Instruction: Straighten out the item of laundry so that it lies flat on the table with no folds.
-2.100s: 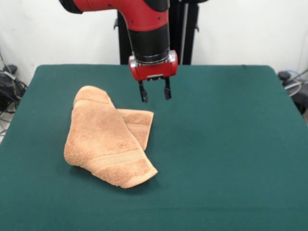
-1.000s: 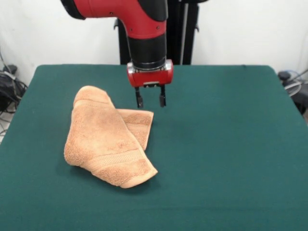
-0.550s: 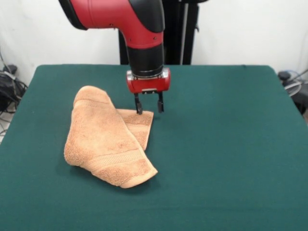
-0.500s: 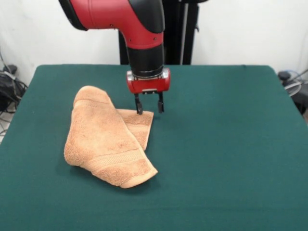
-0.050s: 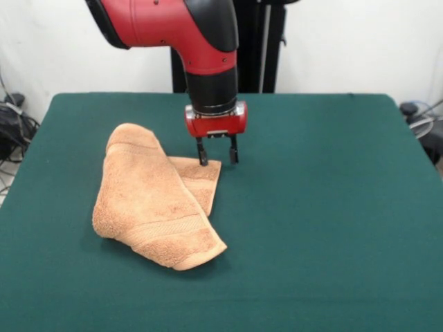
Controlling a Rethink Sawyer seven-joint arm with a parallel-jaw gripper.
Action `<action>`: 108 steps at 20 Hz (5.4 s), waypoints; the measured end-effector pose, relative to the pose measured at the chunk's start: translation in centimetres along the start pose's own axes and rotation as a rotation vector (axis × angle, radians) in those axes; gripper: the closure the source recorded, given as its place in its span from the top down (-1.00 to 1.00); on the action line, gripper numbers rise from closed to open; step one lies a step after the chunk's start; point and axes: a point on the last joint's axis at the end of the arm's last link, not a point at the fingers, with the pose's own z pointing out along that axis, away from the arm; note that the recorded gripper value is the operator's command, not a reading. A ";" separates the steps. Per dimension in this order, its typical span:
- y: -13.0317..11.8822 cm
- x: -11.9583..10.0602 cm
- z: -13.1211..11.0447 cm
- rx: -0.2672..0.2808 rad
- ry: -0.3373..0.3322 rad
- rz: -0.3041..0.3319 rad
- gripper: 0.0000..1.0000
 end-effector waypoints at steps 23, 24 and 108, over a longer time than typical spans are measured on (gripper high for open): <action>-0.1 0.1 0.3 0.002 -0.016 0.005 1.00; -0.1 0.2 0.3 0.002 -0.017 0.005 1.00; 12.1 -7.8 -28.8 -0.003 0.053 0.100 -1.00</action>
